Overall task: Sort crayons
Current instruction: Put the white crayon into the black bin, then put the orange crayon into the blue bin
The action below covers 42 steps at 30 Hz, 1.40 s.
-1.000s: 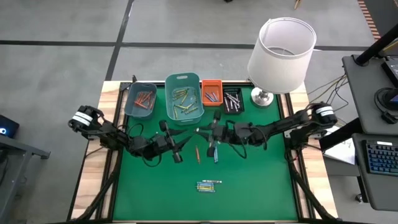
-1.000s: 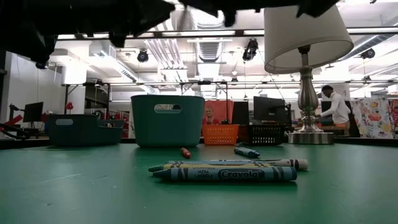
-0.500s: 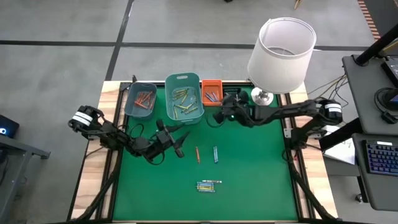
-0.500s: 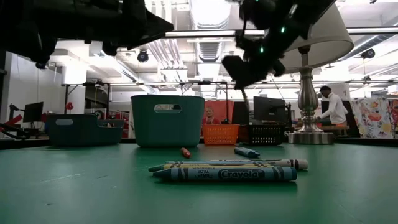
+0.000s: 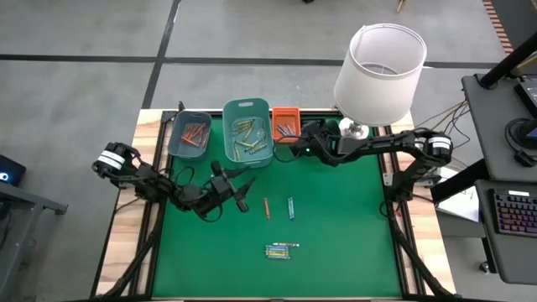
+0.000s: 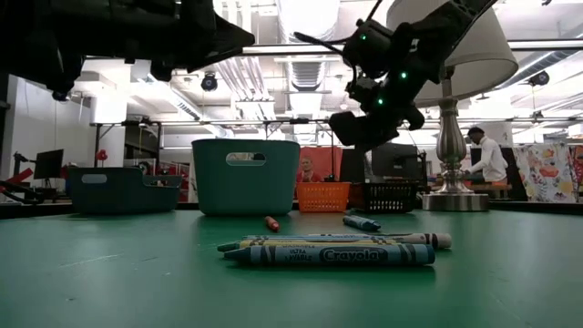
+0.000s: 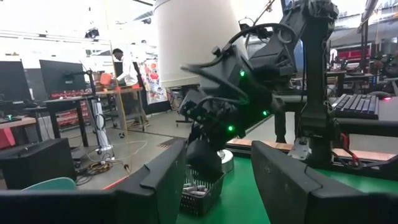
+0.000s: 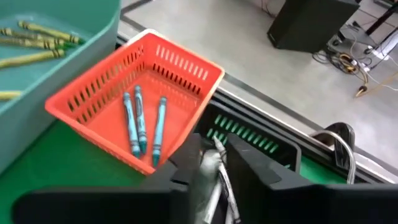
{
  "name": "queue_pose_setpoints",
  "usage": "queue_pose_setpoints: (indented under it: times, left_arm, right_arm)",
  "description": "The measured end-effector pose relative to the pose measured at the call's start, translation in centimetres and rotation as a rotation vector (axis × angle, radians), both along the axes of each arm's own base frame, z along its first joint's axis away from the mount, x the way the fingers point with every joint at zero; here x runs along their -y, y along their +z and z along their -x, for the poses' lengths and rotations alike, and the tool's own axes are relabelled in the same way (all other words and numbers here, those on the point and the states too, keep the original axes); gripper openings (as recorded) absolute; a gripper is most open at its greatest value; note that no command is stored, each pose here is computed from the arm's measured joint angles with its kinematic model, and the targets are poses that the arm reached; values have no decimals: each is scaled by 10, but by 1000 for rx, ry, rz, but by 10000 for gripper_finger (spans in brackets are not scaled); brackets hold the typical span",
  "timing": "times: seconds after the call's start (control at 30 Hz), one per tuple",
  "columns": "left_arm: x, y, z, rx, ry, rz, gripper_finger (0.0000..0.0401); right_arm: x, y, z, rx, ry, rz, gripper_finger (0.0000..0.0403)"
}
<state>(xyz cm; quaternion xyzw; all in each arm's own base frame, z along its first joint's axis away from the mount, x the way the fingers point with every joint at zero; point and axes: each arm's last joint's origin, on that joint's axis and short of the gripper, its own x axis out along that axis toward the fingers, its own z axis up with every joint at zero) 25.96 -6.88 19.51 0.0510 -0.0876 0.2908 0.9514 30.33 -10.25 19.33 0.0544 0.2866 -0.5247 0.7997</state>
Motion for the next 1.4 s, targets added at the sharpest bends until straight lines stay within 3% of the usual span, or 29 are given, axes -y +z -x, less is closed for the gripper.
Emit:
queue_pose_setpoints:
  times: [0.17, 0.33, 0.6, 0.8, 1.07, 1.27, 1.4]
  left_arm:
    - [1, 2, -2, 5, 0, 2, 166]
    - [2, 4, -6, -4, 0, -1, 166]
    - [6, 7, -18, -83, -2, -30, 166]
    - [13, 6, -24, -218, -104, -92, 166]
    - [23, 1, -40, -547, -281, -109, 166]
    - [22, -3, -55, -944, -455, -102, 166]
    - [17, -5, -66, -1079, -520, -149, 166]
  right_arm:
    - [0, -1, 1, -3, -1, -10, 133]
    - [-2, 8, 3, 25, 5, -3, 173]
    - [-20, 31, 6, 111, 129, -54, 186]
    - [-46, 48, 8, 143, 362, -125, 187]
    - [-81, 64, 14, 210, 624, -272, 187]
    - [-99, 62, 15, 178, 697, -304, 187]
    - [-101, 60, 17, 150, 699, -314, 187]
